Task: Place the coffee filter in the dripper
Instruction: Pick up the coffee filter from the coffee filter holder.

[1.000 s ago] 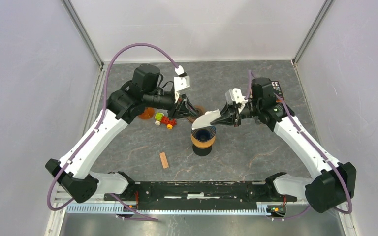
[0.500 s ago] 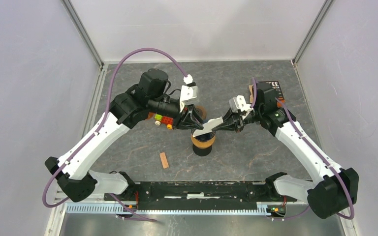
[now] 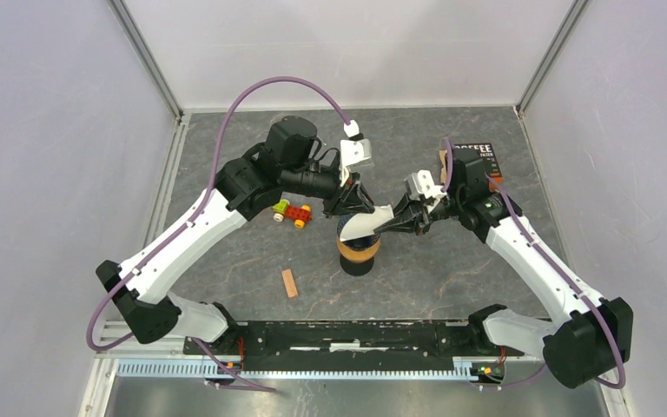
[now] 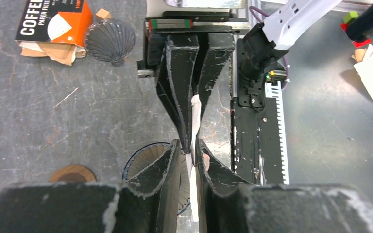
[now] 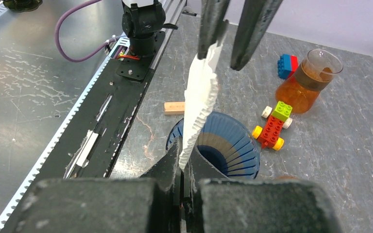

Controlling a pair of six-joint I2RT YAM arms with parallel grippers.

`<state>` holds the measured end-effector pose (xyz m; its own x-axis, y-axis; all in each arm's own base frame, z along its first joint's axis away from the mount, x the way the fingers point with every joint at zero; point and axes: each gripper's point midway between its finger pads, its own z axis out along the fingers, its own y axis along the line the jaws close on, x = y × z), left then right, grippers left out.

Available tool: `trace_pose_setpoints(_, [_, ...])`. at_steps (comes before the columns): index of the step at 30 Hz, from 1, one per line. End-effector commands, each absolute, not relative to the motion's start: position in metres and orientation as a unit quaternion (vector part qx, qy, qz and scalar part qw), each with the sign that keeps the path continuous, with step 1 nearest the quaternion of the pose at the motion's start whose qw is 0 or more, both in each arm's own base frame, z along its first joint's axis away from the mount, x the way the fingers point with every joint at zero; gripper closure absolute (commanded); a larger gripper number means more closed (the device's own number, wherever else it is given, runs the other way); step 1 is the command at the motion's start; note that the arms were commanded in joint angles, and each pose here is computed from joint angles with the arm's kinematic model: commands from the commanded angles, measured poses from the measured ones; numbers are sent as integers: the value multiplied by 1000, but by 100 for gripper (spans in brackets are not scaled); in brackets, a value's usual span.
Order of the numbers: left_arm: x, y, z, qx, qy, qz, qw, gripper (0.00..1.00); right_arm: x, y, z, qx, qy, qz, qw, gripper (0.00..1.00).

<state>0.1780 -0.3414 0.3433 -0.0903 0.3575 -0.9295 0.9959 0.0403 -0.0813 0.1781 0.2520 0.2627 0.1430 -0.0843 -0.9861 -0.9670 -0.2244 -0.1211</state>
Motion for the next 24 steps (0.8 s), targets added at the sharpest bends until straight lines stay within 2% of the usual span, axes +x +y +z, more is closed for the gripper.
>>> trace_pose_setpoints(1, [185, -342, 376, 533, 602, -411, 429, 76, 174, 252, 269, -617, 412, 486, 462, 100])
trace_pose_setpoints(24, [174, -333, 366, 546, 592, -422, 415, 76, 178, 252, 270, -615, 420, 480, 464, 100])
